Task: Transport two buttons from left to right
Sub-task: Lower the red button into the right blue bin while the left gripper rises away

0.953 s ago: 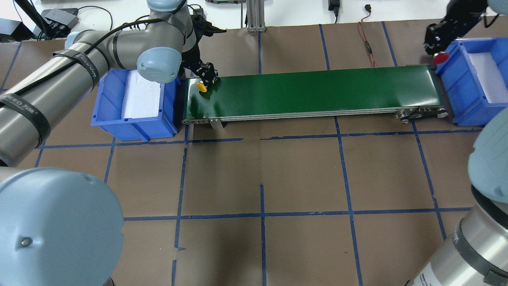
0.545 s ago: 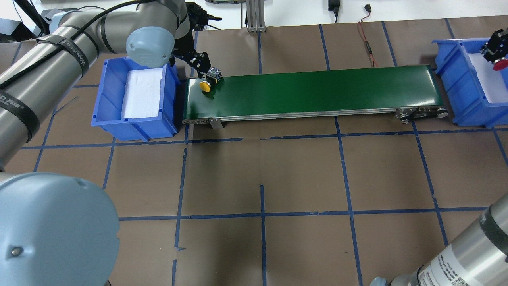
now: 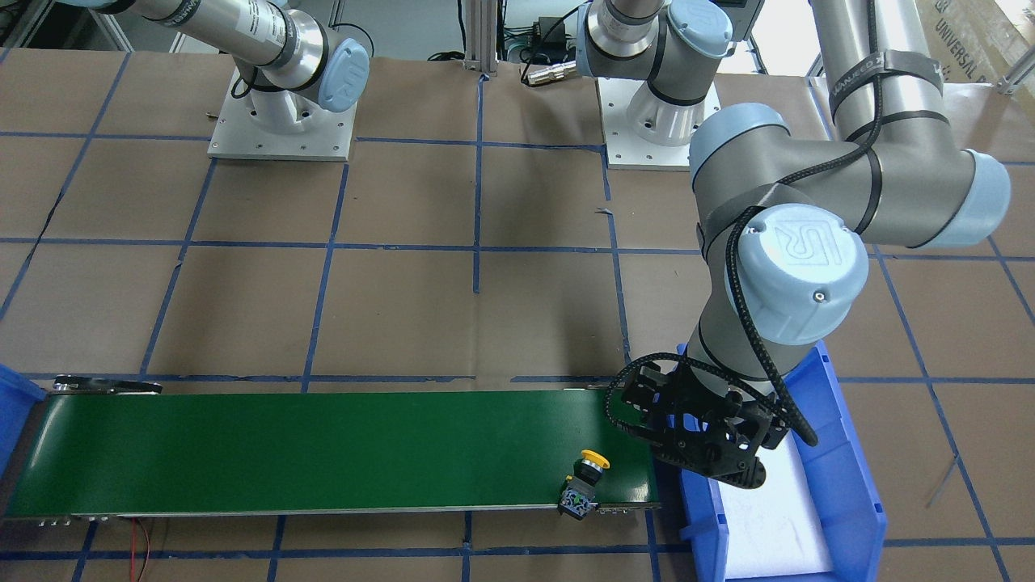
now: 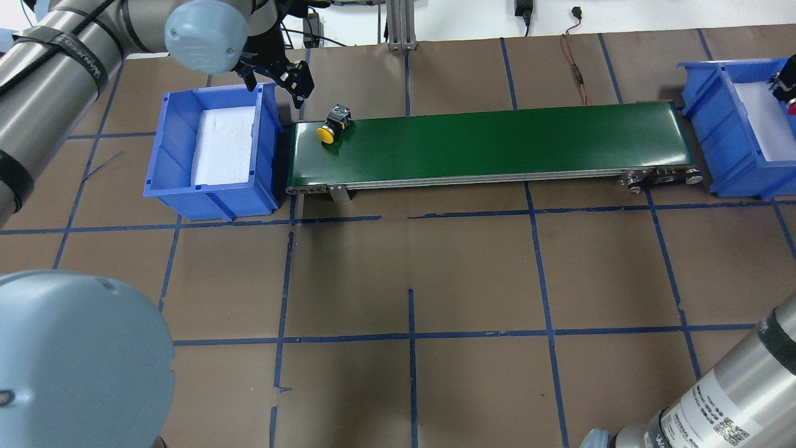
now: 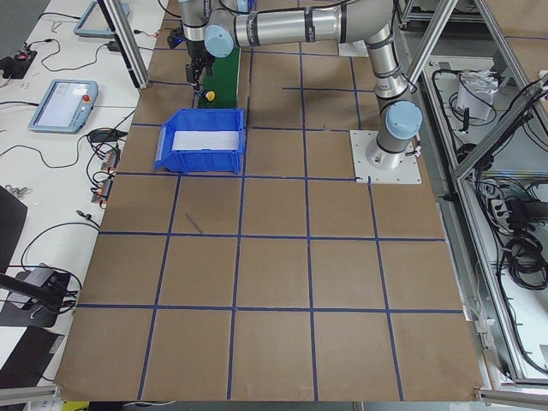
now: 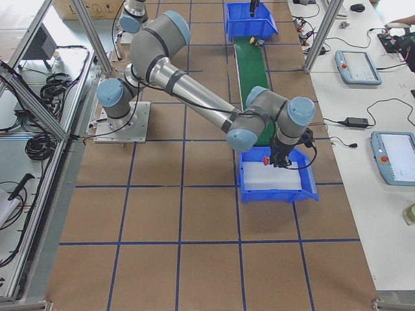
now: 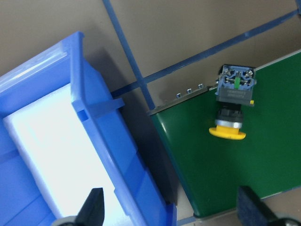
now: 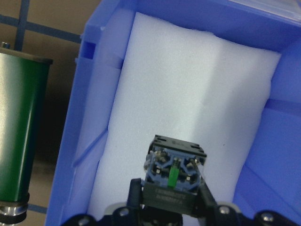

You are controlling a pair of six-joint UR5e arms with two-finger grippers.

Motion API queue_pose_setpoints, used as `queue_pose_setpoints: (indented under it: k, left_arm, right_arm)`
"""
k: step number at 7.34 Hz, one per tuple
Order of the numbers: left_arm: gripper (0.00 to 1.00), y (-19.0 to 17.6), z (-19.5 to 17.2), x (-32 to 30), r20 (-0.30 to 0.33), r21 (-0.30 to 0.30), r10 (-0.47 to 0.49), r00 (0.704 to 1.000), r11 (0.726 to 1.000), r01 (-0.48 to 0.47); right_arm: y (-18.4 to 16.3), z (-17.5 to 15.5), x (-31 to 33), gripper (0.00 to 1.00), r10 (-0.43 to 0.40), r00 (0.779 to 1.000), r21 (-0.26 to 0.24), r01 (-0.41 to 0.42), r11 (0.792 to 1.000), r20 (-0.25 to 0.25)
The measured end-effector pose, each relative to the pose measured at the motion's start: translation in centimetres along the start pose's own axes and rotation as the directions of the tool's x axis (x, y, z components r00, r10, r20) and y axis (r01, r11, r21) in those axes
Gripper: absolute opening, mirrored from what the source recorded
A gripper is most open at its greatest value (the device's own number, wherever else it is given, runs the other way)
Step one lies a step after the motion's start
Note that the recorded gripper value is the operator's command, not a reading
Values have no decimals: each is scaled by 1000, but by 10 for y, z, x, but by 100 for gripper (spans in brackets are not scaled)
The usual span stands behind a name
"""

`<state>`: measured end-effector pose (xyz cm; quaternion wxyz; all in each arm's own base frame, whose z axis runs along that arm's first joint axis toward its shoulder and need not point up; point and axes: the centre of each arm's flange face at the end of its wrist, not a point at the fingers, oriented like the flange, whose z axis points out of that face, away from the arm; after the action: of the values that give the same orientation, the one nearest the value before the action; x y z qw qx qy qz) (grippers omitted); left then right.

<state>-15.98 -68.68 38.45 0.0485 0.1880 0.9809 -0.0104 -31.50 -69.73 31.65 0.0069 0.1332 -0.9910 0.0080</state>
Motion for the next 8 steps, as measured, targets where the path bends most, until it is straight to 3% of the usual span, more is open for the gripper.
queue_pose_setpoints:
  k: [3, 6, 8]
  left_arm:
    - [100, 27, -35, 5, -32, -39, 0, 999, 999, -1]
    - [100, 50, -70, -7, -21, -20, -61, 998, 998, 61]
    - [100, 64, -73, -18, -25, -35, -94, 995, 995, 93]
  right_arm:
    - [-5, 35, 5, 7, 0, 1000, -4, 0, 1000, 10]
    - [-8, 67, 9, 8, 0, 1000, -16, 0, 1000, 23]
    - [-8, 76, 11, 8, 1, 1000, -20, -1, 1000, 26]
